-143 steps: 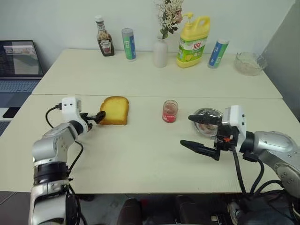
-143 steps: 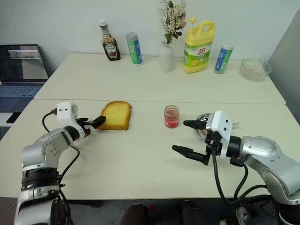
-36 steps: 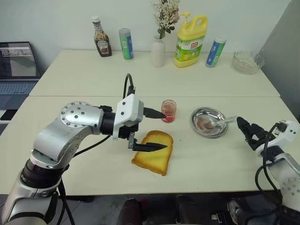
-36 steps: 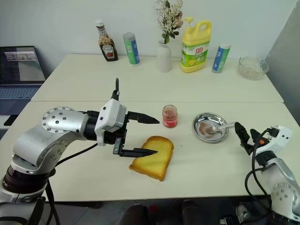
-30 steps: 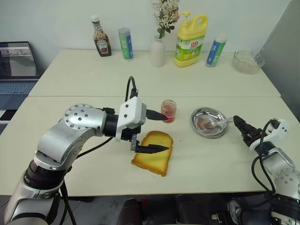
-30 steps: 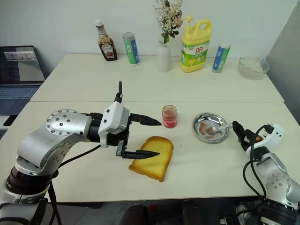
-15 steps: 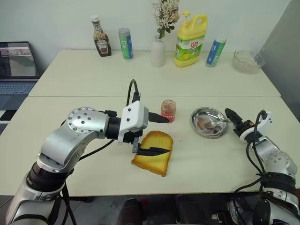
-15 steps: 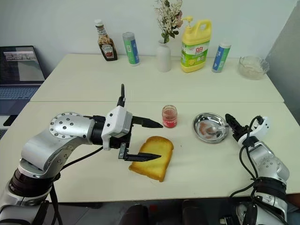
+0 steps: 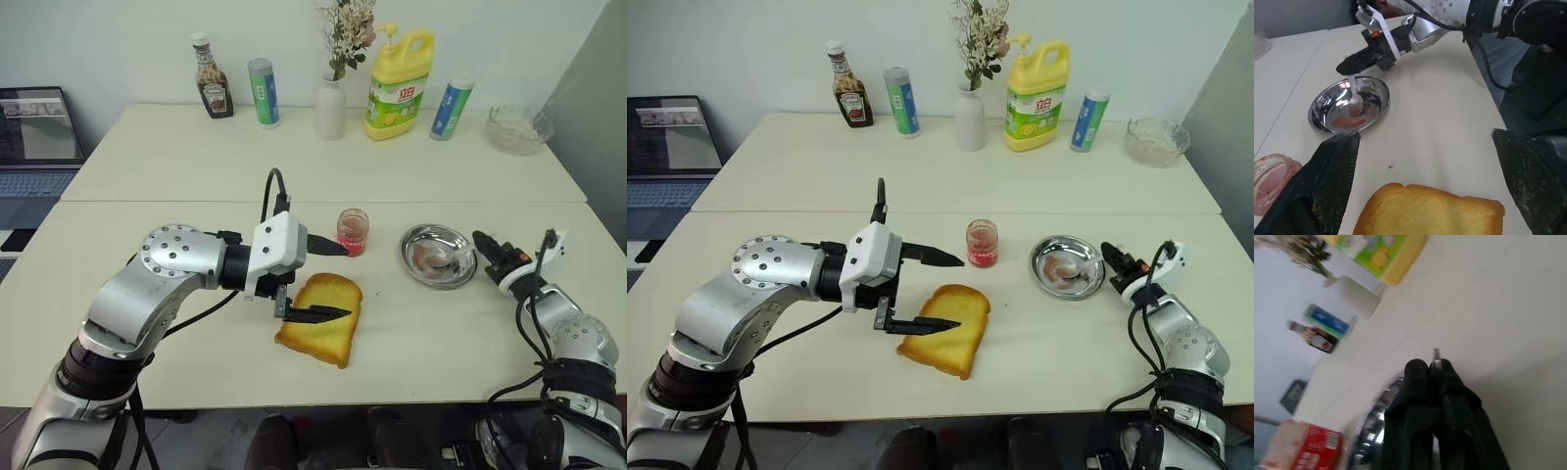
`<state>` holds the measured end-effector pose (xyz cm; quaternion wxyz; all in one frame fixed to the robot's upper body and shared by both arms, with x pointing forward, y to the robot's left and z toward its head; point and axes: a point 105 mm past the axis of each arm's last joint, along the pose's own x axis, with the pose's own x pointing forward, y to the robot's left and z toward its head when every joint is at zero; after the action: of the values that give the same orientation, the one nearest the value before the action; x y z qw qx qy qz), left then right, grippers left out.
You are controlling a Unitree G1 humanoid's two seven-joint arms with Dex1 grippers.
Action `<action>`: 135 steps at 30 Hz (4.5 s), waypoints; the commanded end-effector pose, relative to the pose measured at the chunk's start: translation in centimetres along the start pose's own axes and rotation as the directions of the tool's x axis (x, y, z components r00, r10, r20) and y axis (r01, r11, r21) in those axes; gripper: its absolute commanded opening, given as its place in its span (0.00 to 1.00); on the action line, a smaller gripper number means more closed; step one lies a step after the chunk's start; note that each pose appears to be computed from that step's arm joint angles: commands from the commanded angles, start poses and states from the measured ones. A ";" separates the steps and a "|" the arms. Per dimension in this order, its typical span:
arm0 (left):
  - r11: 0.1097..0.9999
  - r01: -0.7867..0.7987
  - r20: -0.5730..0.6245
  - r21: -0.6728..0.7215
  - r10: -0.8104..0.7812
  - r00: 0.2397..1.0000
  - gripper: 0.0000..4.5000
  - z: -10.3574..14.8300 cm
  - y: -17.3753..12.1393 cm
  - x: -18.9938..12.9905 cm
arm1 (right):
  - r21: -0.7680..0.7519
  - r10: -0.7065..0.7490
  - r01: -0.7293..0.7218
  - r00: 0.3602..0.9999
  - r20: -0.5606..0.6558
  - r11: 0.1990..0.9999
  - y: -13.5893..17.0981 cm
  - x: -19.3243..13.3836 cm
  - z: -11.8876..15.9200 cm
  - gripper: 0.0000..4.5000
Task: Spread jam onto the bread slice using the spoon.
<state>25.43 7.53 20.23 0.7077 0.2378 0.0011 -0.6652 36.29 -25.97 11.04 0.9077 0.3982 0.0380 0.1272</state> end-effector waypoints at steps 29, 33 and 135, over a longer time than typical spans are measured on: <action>0.883 -0.421 -0.132 -0.207 0.401 0.906 1.00 -5.3 1.8 -5.3 | -0.673 0.483 -0.458 0.860 -0.167 0.581 22.3 4.7 -1.4 0.01; 0.876 -0.431 -0.129 -0.215 0.412 0.902 1.00 -5.4 1.7 -5.3 | -0.722 0.501 -0.506 0.828 -0.252 0.473 22.6 5.2 -3.5 0.01; 0.899 -0.414 -0.146 -0.141 0.395 0.907 1.00 -6.6 1.8 -4.1 | -0.125 0.322 -0.348 0.927 -0.191 0.929 18.5 8.6 -3.7 0.01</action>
<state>28.73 14.02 15.51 0.8509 0.1997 0.0689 -0.4809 40.52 -8.93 19.67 0.8978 0.3121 0.0759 0.3014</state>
